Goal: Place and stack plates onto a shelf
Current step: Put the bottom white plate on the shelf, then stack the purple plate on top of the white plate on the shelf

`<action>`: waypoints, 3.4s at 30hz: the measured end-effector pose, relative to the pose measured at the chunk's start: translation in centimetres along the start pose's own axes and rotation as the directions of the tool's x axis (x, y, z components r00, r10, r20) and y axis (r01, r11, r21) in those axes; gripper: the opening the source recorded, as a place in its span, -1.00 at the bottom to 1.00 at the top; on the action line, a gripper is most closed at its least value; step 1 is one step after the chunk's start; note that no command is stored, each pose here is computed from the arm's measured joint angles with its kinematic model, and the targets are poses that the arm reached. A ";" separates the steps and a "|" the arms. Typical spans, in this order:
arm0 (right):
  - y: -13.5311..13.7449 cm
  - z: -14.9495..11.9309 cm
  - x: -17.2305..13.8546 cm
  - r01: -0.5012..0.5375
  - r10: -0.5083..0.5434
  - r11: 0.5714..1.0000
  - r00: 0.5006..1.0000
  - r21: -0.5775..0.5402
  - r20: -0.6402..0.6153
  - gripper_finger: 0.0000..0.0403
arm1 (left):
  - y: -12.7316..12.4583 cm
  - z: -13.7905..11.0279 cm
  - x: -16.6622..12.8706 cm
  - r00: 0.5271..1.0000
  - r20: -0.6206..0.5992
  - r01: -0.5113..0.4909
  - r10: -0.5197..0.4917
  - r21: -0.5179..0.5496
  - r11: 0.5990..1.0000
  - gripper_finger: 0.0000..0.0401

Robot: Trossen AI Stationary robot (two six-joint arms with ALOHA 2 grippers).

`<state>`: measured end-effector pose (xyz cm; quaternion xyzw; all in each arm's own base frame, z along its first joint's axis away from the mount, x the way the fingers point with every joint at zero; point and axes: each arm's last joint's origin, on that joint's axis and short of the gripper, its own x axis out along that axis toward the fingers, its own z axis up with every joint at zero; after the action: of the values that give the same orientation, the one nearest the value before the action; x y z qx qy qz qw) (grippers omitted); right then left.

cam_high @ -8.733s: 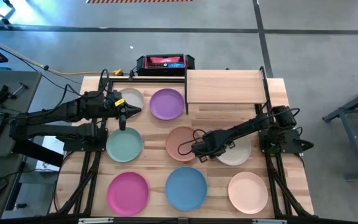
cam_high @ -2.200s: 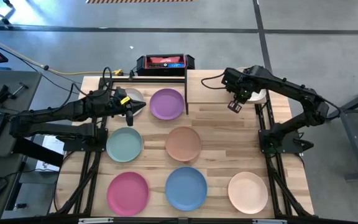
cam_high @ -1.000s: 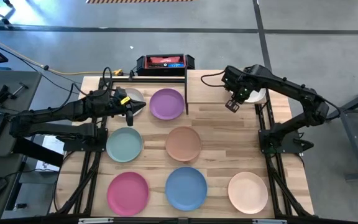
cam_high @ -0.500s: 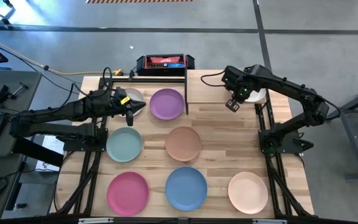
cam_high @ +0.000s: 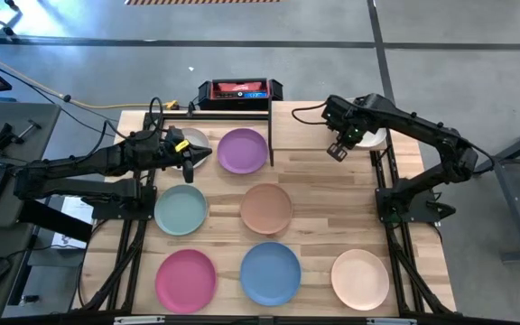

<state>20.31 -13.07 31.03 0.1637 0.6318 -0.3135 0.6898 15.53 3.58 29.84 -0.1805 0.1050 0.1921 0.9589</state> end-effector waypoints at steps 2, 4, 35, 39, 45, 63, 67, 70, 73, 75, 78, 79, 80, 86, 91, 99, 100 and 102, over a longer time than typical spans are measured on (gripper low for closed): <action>0.0 0.0 0.0 0.000 0.000 1.000 1.000 0.000 0.003 -1.00 | 0.0 0.0 0.0 1.000 0.000 0.000 0.000 0.000 1.000 -0.99; 0.0 0.0 0.0 0.000 0.000 1.000 1.000 0.000 0.003 -1.00 | 0.0 0.0 0.0 1.000 0.000 0.000 0.000 0.000 1.000 -0.99; -1.2 0.4 0.3 -0.078 0.077 0.995 0.997 0.055 0.020 -1.00 | 0.0 0.0 0.0 1.000 0.000 0.000 0.000 0.001 1.000 -0.99; -1.5 0.6 0.3 -0.109 0.108 0.992 0.994 0.056 0.026 -1.00 | 0.0 0.0 0.0 1.000 0.000 0.000 0.000 0.001 1.000 -0.99; -1.6 0.7 0.3 -0.129 0.127 0.990 0.991 0.063 0.038 -0.99 | 0.0 0.0 0.0 1.000 0.000 0.000 0.000 0.001 1.000 -0.99; -1.8 0.6 -0.1 -0.108 0.107 0.993 0.994 0.041 0.031 -0.42 | 0.0 0.0 0.0 1.000 0.000 0.000 0.000 0.001 1.000 -0.99; -1.9 0.6 -0.6 -0.108 0.107 0.993 0.994 0.054 0.034 -0.28 | 0.0 0.0 0.0 1.000 0.000 0.000 0.000 0.001 1.000 -0.99; -1.9 0.6 -1.1 -0.111 0.109 0.992 0.993 0.053 0.040 -0.20 | 0.0 0.0 0.0 1.000 0.000 0.000 0.000 0.001 1.000 -0.99; -1.8 0.6 -1.7 -0.120 0.118 0.992 0.992 0.037 0.048 -0.17 | 0.0 0.0 0.0 1.000 0.000 0.000 0.000 0.001 1.000 -0.99; -1.6 0.7 -2.3 -0.129 0.127 0.991 0.990 0.034 0.060 -0.18 | 0.0 0.0 0.0 1.000 0.000 0.000 0.000 0.001 1.000 -0.99; -1.4 0.9 -3.3 -0.145 0.140 0.988 0.985 0.048 0.103 -0.21 | 0.0 0.0 0.0 1.000 0.000 0.000 0.000 0.001 1.000 -0.99; -1.3 1.0 -3.7 -0.154 0.147 0.987 0.982 0.055 0.117 -0.22 | 0.0 0.0 0.0 1.000 0.000 0.000 0.000 0.001 1.000 -0.99; -1.1 1.1 -4.1 -0.162 0.153 0.985 0.979 0.064 0.134 -0.23 | 0.0 0.0 0.0 1.000 0.000 0.000 0.000 0.001 1.000 -0.99; 0.0 1.2 -5.6 -0.244 0.234 0.969 0.955 0.034 0.184 -0.24 | 0.0 0.0 0.0 1.000 0.000 0.000 0.000 0.001 1.000 -0.99; 1.5 1.2 -6.0 -0.322 0.321 0.946 0.928 -0.027 0.189 -0.24 | 0.0 0.0 0.0 1.000 0.000 0.000 0.000 0.001 1.000 -0.99; 4.3 0.5 -6.6 -0.389 0.389 0.921 0.907 -0.030 0.163 -0.24 | 0.0 0.0 0.0 1.000 0.000 0.000 0.000 0.001 1.000 -0.99; 4.7 0.3 -6.7 -0.395 0.394 0.918 0.905 -0.033 0.159 -0.24 | 0.0 0.0 0.0 1.000 0.000 0.000 0.000 0.001 1.000 -0.99; 5.4 0.1 -6.9 -0.403 0.403 0.915 0.902 -0.038 0.152 -0.24 | 0.0 0.0 0.0 1.000 0.000 0.000 0.000 0.001 1.000 -0.99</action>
<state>23.76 -7.53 36.80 0.2637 0.5292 -0.1742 0.7874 15.52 3.58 29.83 -0.1801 0.1050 0.1921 0.9590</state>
